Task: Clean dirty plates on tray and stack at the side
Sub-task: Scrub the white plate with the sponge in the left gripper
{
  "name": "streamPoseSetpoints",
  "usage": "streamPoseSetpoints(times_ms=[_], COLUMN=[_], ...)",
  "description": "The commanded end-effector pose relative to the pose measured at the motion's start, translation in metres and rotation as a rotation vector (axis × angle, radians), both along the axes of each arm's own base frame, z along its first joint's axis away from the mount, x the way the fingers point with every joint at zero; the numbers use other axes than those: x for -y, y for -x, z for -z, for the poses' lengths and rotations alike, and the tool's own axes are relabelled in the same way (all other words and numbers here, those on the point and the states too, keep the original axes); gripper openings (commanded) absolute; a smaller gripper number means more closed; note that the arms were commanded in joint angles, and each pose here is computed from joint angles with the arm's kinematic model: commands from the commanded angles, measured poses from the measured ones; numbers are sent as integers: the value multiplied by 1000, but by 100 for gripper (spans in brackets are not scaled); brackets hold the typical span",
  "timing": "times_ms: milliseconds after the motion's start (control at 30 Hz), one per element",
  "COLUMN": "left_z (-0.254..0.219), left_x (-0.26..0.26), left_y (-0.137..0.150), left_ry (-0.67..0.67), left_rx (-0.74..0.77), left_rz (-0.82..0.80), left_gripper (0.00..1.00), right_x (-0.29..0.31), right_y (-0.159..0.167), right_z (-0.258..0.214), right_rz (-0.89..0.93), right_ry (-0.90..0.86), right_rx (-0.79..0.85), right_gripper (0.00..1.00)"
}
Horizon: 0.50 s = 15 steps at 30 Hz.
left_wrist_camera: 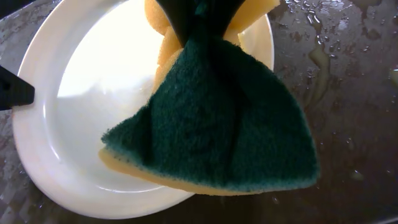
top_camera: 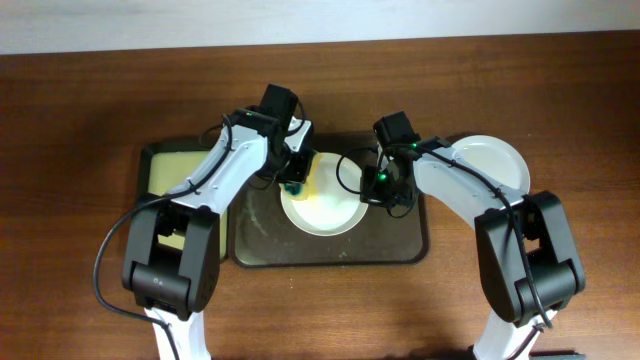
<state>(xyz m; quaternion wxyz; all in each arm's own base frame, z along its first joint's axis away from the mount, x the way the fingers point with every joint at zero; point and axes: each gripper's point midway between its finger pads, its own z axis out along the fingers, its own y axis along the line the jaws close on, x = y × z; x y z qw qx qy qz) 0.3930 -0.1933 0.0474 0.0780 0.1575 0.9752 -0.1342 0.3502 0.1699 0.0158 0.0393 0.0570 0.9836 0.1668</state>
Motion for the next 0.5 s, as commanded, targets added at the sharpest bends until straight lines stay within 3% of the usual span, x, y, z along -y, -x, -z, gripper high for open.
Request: streamPoseSetpoints(times_ms=[0,233,333,467], left_z=[8,50,77,85], left_x=[4,2,-1,9], left_y=[5,21,25,45], left_ry=[14,-18,-39,-45], left_rx=[-31,-115,-180,-250], left_rz=[-11,-32,-119,-88], left_gripper=[0,0,0,0], right_x=[-4,-4,-4,-4], right_y=[4,4,4,4], right_z=[1,1,1,1], right_rz=[-11,-11,-11,-11], right_ry=[-4,-5,-5,-5], right_rx=[-5,-3,-3,-2], right_gripper=[4,4,4,4])
